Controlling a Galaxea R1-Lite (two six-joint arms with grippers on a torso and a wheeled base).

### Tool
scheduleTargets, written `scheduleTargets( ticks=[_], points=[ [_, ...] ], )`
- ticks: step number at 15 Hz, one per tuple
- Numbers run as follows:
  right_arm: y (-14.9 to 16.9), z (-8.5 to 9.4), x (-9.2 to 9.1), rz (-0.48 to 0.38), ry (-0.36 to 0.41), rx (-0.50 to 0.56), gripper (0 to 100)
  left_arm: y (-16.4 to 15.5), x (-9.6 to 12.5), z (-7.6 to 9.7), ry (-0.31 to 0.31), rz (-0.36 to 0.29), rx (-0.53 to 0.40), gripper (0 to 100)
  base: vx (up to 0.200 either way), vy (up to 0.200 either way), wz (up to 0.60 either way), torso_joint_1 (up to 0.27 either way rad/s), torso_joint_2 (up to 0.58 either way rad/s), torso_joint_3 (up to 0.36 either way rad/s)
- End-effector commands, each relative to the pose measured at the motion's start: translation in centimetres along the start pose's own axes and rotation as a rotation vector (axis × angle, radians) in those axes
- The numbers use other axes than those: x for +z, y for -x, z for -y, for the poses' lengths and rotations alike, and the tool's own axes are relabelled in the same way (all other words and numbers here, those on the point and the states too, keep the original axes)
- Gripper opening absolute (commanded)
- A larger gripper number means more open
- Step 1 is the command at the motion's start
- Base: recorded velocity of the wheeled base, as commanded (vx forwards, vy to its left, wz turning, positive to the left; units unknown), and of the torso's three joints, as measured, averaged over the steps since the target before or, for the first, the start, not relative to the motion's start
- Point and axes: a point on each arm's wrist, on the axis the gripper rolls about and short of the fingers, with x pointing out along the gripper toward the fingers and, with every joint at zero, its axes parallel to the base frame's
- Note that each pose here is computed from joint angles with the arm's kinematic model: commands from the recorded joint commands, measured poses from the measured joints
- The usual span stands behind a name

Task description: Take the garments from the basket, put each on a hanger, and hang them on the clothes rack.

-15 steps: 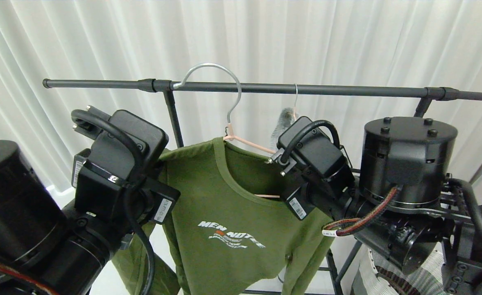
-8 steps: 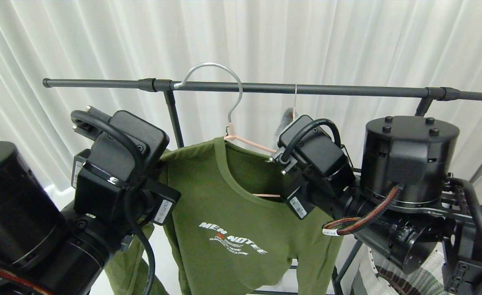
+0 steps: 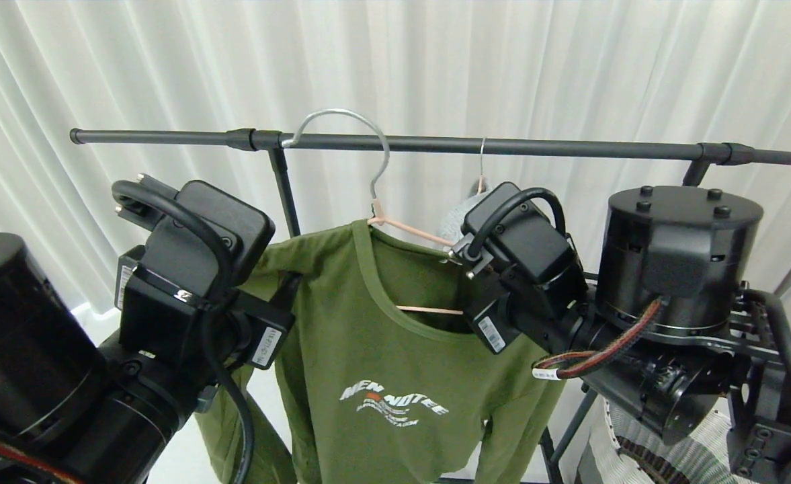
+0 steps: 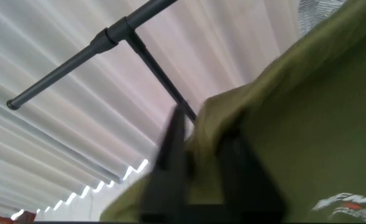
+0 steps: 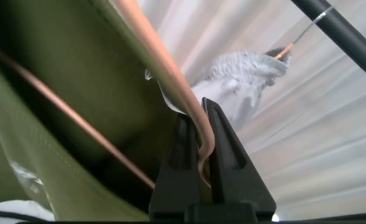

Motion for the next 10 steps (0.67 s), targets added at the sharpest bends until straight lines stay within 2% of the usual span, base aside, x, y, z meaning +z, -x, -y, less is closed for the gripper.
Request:
scheduleTargets(
  ticks=[1, 6, 9, 10],
  points=[
    [0.1, 0.1, 0.1, 0.014, -0.002, -0.003, 0, 0.0, -0.1, 0.0, -0.003, -0.004, 0.002, 100, 0.0, 0.0, 0.0, 0.0, 0.0, 0.0],
    [0.6, 0.6, -0.1, 0.033, 0.012, -0.02, 0, -0.2, -0.6, -0.6, -0.002, -0.023, 0.028, 100, 0.0, 0.0, 0.0, 0.0, 0.0, 0.0],
    [0.8, 1.6, -0.2, 0.031, 0.004, -0.048, 0, -0.1, -1.3, -1.0, -0.007, -0.041, 0.044, 100, 0.0, 0.0, 0.0, 0.0, 0.0, 0.0],
    [1.3, 2.1, -0.2, 0.033, 0.001, -0.057, 0, -0.3, -1.9, -1.8, -0.003, -0.063, 0.081, 100, 0.0, 0.0, 0.0, 0.0, 0.0, 0.0]
  ],
)
